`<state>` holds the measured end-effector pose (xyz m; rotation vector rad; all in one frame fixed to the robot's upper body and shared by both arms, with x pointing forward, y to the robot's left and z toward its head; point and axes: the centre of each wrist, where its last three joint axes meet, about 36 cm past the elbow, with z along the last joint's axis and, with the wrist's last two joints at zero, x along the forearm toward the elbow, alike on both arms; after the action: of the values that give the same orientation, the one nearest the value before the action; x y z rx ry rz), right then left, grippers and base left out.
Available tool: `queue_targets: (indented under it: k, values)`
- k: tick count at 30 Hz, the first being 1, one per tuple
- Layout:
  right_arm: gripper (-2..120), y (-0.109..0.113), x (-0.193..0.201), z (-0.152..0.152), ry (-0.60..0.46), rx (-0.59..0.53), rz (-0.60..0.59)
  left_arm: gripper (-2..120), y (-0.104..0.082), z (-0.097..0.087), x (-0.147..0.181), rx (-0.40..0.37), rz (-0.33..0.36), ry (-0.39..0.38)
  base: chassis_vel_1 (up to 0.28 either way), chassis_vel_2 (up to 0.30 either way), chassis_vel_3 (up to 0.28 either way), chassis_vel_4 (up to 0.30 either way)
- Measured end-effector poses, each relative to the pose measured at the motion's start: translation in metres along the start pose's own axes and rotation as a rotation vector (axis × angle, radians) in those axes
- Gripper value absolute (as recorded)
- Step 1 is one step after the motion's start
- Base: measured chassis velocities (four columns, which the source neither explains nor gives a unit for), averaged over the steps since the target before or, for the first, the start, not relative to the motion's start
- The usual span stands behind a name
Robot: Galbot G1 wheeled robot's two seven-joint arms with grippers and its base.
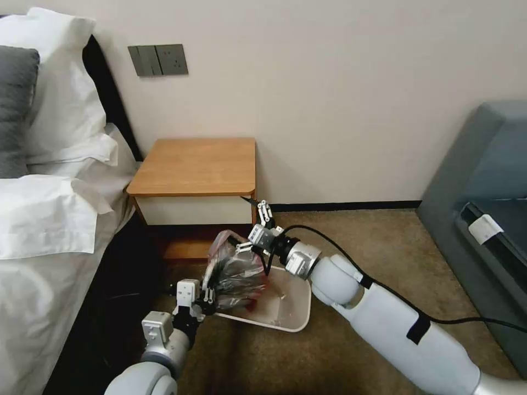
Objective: Pick up the garbage bag from the table and place it over the trash can.
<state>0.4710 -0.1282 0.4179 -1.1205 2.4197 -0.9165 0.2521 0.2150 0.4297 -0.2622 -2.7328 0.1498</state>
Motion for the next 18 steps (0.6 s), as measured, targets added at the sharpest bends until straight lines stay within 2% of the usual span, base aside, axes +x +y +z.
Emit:
queue_targets:
  k: [5, 10, 18]
  values:
    - [100, -0.01, 0.004, 0.021, 0.057, 0.011, 0.014, 7, 0.004, -0.008, 0.003, -0.003, -0.011, -0.034, 0.0, 0.0, 0.0, 0.0]
    - [100, -0.019, 0.012, 0.029, 0.079, 0.023, 0.024, 7, 0.009, -0.013, 0.003, 0.003, -0.02, -0.051, 0.0, 0.0, 0.0, 0.0]
    - [100, -0.04, 0.044, 0.044, 0.139, 0.049, 0.05, 7, 0.01, -0.017, 0.004, 0.014, -0.03, -0.068, 0.0, 0.0, 0.0, 0.0]
